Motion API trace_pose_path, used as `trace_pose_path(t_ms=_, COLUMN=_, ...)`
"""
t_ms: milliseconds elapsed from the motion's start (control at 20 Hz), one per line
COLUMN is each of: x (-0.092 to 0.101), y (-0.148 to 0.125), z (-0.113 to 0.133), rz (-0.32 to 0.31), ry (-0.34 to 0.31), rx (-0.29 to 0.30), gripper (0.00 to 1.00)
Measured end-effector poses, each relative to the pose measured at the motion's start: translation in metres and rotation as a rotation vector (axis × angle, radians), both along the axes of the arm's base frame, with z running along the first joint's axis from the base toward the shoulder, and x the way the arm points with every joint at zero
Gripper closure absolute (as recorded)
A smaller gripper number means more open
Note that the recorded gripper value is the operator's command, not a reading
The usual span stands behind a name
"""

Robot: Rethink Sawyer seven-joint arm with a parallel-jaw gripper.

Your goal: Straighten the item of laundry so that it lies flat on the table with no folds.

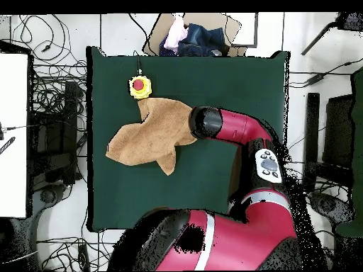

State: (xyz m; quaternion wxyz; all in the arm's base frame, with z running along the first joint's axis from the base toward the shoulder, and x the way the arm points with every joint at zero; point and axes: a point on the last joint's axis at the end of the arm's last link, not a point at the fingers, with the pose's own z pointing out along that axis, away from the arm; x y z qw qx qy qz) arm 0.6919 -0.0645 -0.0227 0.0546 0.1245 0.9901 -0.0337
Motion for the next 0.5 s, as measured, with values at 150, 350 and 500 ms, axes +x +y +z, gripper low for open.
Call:
trace_pose_path(t_ms=150, x=-0.0001, y=0.0017, z=-0.0006, rz=0.002, ry=0.001, rx=0.0, gripper=0.0)
trace_pose_path(t_ms=350, x=-0.0008, y=0.0024, z=-0.002, rz=0.003, ry=0.003, rx=0.001, gripper=0.0)
trace_pose_path(t_ms=500, x=-0.0016, y=0.0027, z=-0.0035, rz=0.003, ry=0.005, rx=0.002, gripper=0.0)
